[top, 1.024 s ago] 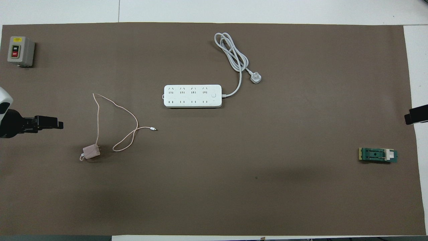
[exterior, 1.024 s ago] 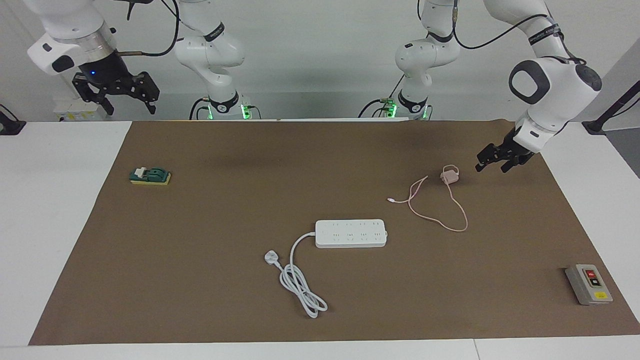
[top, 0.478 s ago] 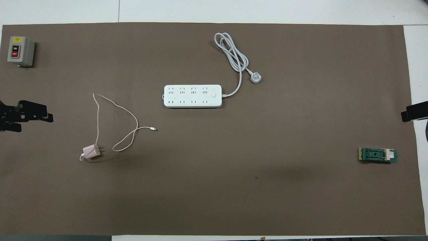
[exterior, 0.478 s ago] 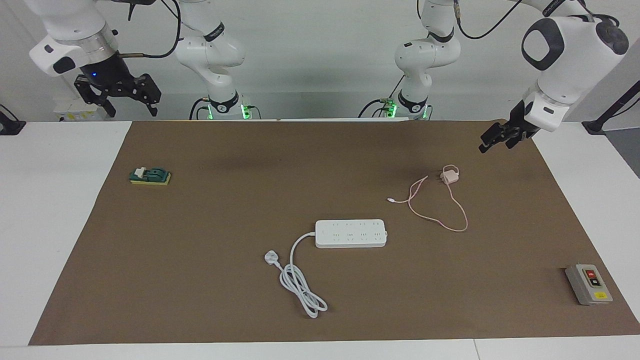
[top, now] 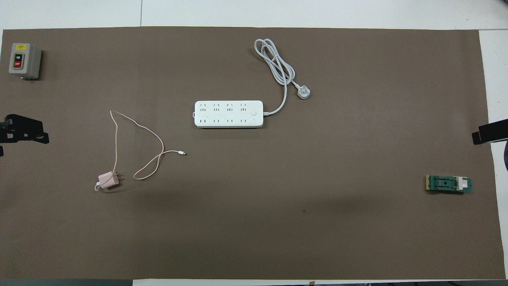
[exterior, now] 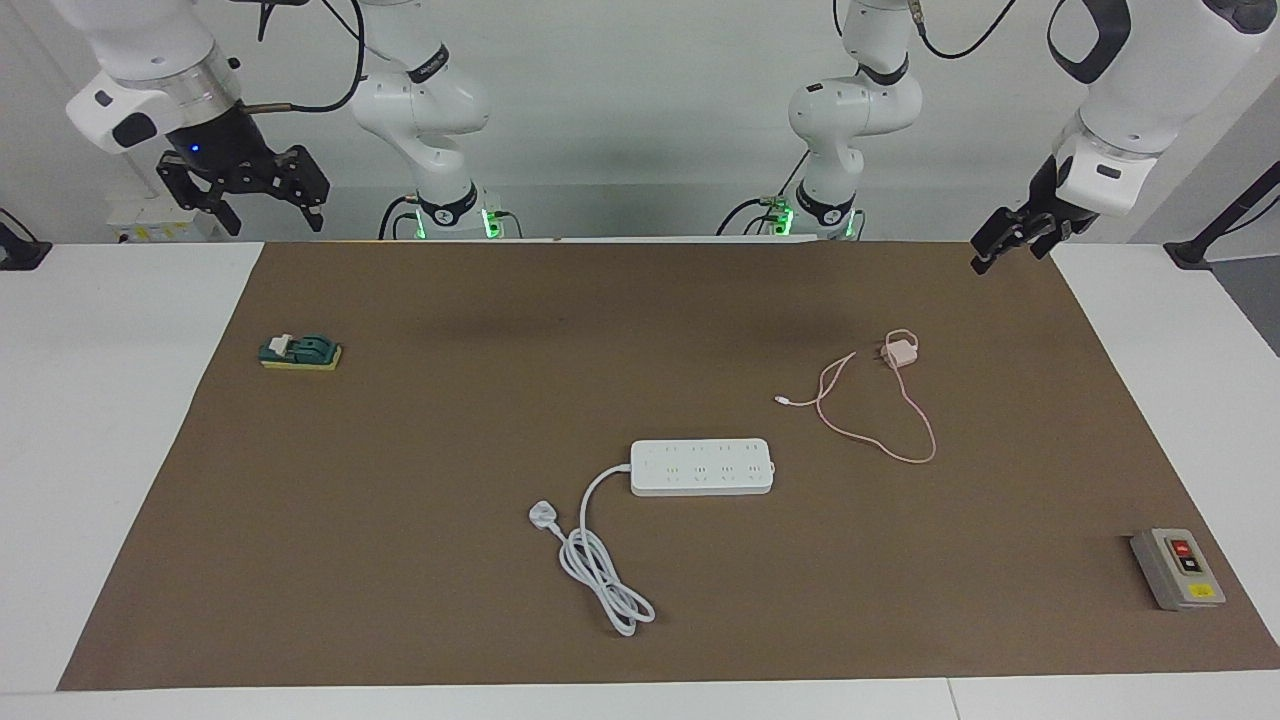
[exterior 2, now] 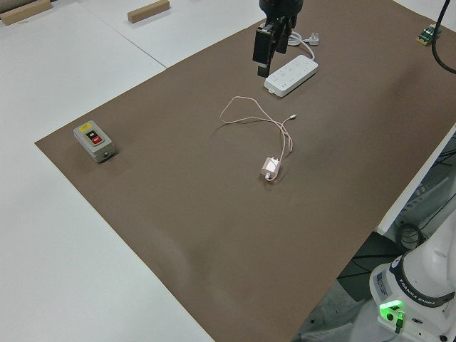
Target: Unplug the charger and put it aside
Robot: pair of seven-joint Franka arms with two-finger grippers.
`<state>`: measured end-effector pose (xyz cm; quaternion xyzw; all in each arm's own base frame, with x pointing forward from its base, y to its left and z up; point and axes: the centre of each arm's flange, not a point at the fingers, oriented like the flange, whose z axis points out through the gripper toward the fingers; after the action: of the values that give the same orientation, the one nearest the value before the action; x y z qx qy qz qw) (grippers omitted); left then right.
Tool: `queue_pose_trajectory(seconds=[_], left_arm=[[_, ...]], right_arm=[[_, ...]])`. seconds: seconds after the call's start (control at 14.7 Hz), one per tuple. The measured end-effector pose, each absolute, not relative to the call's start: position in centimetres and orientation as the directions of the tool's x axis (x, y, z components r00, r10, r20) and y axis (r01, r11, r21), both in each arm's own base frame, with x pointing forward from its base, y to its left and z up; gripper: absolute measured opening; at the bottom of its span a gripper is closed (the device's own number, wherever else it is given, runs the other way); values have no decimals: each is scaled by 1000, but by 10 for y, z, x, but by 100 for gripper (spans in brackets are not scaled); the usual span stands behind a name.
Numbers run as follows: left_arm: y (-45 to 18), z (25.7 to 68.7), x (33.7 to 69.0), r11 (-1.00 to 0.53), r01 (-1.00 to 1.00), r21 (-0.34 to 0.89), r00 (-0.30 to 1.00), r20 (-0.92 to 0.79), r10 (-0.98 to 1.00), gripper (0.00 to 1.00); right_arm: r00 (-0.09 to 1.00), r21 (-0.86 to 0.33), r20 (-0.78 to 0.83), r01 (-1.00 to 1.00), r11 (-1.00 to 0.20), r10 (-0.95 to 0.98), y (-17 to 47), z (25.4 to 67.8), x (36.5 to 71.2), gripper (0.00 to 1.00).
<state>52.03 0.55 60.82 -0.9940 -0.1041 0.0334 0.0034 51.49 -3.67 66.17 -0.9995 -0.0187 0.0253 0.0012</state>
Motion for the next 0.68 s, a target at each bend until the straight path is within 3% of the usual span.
queue_pose_trajectory(seconds=[0.68], left_arm=[[23,620,532,-988,155,-25,987,55,154,100]], right_arm=[[998,-4,-51,44,-999,44,-33,662,513,100]])
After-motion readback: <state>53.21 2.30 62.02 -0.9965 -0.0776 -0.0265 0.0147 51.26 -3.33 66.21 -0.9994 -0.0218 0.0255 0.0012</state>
